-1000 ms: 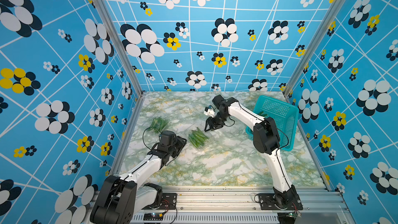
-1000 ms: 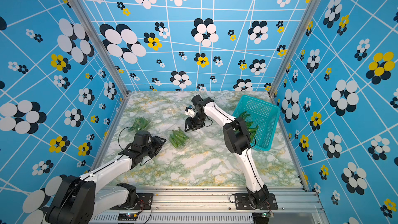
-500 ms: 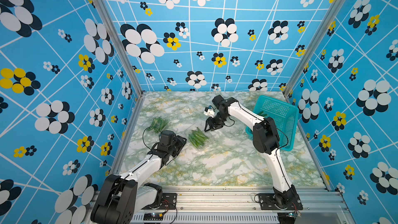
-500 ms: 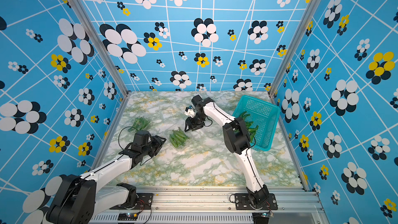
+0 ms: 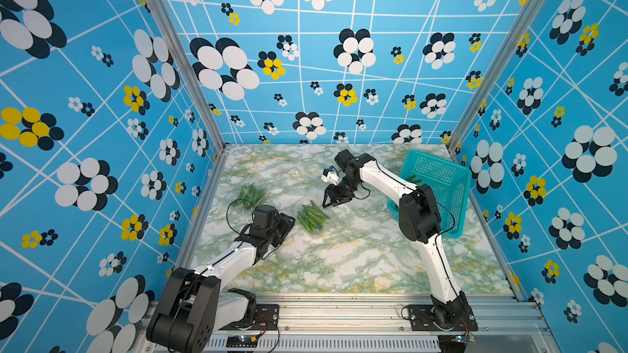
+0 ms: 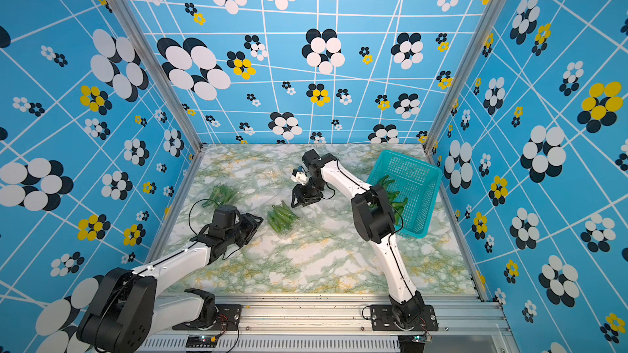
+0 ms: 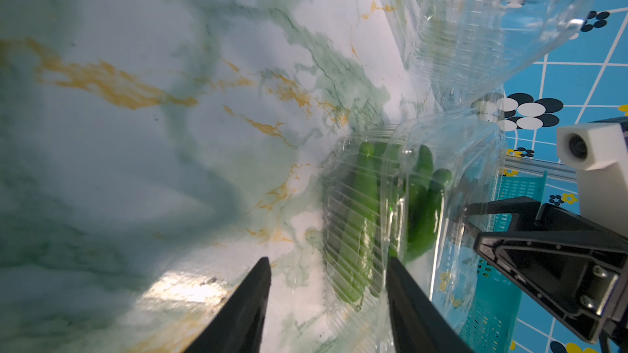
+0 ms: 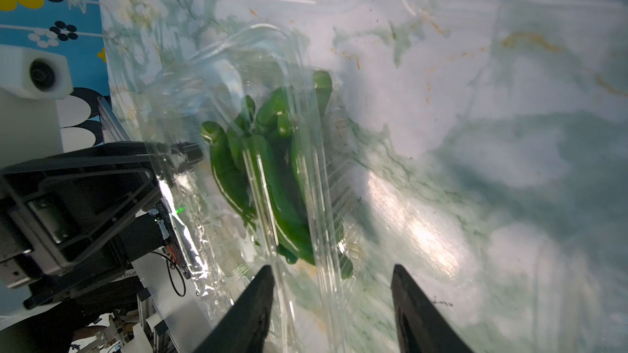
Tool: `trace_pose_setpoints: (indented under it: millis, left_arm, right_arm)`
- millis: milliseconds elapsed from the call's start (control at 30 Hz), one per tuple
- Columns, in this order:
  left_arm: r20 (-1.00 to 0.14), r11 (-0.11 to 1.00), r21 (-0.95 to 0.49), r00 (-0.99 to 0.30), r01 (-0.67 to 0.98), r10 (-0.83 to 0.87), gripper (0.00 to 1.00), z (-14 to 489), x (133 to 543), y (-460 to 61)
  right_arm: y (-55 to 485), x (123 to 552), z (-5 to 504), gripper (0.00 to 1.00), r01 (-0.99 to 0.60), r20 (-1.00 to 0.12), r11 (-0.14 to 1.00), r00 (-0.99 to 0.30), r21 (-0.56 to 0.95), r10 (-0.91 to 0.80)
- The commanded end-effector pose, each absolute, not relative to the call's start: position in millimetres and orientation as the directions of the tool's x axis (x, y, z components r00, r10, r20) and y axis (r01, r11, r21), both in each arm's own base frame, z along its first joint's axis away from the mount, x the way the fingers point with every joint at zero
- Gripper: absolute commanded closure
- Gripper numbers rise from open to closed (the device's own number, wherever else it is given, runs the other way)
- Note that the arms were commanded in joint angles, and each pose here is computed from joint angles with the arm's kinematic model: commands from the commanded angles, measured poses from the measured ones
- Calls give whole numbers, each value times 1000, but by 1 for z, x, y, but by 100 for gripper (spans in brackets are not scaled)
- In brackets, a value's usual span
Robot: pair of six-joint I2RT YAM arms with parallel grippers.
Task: Take small green peppers out of containers
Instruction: Open the packing box at the center of the board.
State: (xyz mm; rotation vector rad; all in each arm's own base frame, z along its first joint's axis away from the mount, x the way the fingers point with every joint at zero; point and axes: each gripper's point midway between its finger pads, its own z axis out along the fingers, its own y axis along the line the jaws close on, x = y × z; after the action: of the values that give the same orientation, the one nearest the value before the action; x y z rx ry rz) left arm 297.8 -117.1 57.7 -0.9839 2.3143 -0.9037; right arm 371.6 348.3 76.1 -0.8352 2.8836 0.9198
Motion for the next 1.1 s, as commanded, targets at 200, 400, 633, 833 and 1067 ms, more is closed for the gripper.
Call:
trace_pose_setpoints:
  millis: [200,400,633,833,1067]
  left_arm:
    - [-164,529,-741,-652,-414,-740,44,56,309,-124]
    - [-163,519,-763,-663,-384,-731,44,59,317,-134]
    - [-165,515,-774,-667,-369,-727,44,62,317,-136]
    - [-169,521,-774,-676,-360,-717,44,63,318,-139]
    - [-168,512,-796,-695,-323,-699,45,66,322,-152]
  right_arm:
    - [353,367,74,43,-472,-130,672,-860,571,-494]
    - [355,366,71,44,-462,-120,666,-862,586,-493]
    - [356,366,68,45,-458,-113,666,-862,589,-494]
    - [357,365,68,45,-458,-113,662,-861,593,-496]
    - [359,362,69,45,-457,-107,649,-857,608,-504]
